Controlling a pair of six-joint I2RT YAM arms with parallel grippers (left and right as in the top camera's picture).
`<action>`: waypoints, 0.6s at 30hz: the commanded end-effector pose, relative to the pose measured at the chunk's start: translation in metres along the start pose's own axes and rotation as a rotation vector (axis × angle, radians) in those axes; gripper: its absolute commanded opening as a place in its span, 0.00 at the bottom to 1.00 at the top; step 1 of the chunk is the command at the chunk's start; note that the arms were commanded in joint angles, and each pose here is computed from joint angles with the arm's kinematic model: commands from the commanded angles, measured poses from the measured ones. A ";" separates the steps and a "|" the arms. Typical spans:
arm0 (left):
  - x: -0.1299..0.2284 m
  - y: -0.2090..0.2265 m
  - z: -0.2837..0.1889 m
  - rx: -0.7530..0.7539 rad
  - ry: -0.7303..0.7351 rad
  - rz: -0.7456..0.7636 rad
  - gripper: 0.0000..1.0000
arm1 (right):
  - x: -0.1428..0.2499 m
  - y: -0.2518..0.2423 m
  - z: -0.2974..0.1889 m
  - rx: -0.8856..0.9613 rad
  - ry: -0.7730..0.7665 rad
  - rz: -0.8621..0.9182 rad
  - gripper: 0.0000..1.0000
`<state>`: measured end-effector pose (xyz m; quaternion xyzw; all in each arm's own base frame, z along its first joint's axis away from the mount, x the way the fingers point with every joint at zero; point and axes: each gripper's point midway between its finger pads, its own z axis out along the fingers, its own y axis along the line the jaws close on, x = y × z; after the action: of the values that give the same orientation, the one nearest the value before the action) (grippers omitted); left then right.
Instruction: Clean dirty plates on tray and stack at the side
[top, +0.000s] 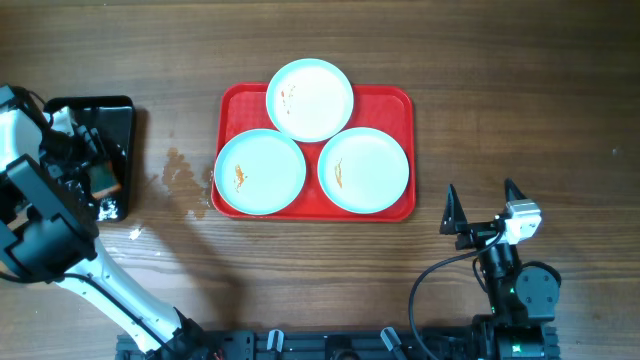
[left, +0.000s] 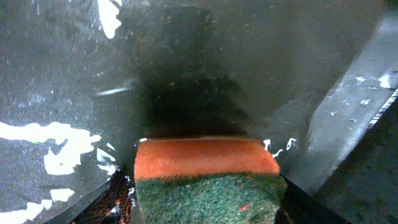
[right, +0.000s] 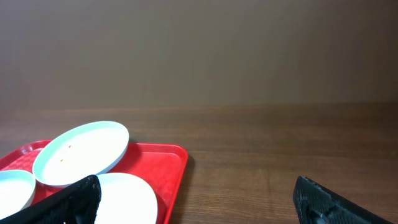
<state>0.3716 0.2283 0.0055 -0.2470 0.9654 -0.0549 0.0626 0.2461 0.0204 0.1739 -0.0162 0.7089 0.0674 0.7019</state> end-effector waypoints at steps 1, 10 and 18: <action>0.002 -0.012 0.006 0.048 0.012 0.007 0.68 | -0.002 -0.003 0.000 0.018 -0.011 -0.019 1.00; 0.001 -0.009 -0.003 0.014 0.004 0.016 0.04 | -0.002 -0.003 0.000 0.018 -0.011 -0.019 1.00; 0.017 -0.009 -0.041 -0.029 0.023 0.004 1.00 | -0.002 -0.003 0.000 0.018 -0.011 -0.019 0.99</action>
<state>0.3640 0.2211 0.0402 -0.2408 0.9675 -0.0421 0.0650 0.2461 0.0204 0.1739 -0.0162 0.7089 0.0674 0.7019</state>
